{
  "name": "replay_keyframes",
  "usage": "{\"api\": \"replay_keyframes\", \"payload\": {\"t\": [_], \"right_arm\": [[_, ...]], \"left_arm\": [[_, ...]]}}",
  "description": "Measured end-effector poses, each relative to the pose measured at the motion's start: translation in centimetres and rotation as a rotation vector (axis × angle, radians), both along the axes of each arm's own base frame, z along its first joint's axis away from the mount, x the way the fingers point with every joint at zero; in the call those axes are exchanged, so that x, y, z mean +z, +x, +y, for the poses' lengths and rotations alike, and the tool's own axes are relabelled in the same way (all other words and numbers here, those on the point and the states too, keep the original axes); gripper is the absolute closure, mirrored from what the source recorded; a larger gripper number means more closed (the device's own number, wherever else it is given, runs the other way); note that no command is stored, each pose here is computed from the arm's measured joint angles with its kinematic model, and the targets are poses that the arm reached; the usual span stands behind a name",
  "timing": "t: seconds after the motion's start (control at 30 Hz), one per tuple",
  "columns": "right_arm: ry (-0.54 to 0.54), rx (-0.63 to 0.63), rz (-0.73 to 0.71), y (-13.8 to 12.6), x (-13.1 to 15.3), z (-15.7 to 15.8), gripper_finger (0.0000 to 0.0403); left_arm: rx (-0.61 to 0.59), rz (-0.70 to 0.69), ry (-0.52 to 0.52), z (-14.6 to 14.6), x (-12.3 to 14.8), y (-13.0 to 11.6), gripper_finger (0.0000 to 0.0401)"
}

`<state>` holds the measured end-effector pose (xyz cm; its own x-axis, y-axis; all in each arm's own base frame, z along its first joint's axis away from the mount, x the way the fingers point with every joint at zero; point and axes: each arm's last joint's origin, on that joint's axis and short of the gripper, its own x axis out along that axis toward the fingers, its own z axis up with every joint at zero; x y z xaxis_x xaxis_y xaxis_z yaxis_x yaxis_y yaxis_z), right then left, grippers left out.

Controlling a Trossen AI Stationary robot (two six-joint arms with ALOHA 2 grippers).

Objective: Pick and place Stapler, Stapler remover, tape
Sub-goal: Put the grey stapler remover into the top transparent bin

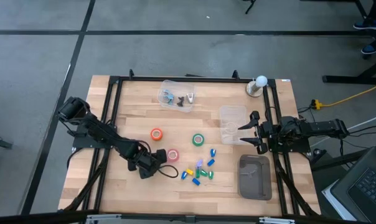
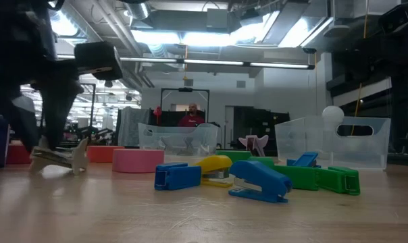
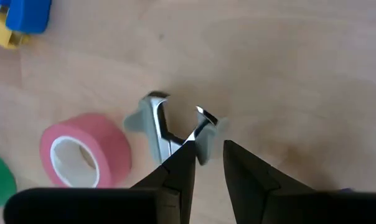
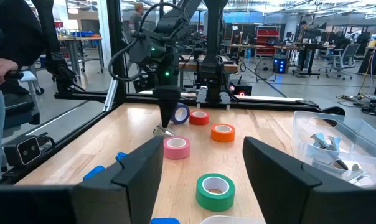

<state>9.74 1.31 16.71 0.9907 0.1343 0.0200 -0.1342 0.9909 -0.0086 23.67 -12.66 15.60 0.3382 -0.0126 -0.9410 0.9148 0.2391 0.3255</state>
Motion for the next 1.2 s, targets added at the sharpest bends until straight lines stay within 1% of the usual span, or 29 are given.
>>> {"api": "replay_keyframes", "payload": {"t": [0.1, 0.17, 0.27, 0.37, 0.7, 0.87, 1.1, 1.2], "right_arm": [[0.0, 0.0, 0.0, 0.0, 0.0, 0.0, 0.0178], [0.0, 0.0, 0.0, 0.0, 0.0, 0.0, 0.0178], [0.0, 0.0, 0.0, 0.0, 0.0, 0.0, 0.0178], [0.0, 0.0, 0.0, 0.0, 0.0, 0.0, 0.0178], [0.0, 0.0, 0.0, 0.0, 0.0, 0.0, 0.0178], [0.0, 0.0, 0.0, 0.0, 0.0, 0.0, 0.0178], [0.0, 0.0, 0.0, 0.0, 0.0, 0.0, 0.0178], [0.0, 0.0, 0.0, 0.0, 0.0, 0.0, 0.0178]], "left_arm": [[-0.009, 0.0, -0.003, -0.2, 0.0, -0.1, 0.0325], [0.005, -0.001, -0.01, -0.2, 0.0, -0.1, 0.0335], [0.032, 0.004, -0.028, -0.1, 0.0, 0.0, 0.0363], [0.056, 0.013, -0.068, -0.2, 0.1, 0.0, 0.0392], [0.166, -0.003, -0.154, -0.4, 0.2, 0.3, 0.0397], [0.225, -0.023, -0.2, -0.6, 0.8, 0.7, 0.0397], [0.285, -0.122, -0.3, -0.4, 2.2, 1.7, 0.0397], [0.303, -0.151, -0.311, 0.2, 2.6, 2.1, 0.0397]]}}
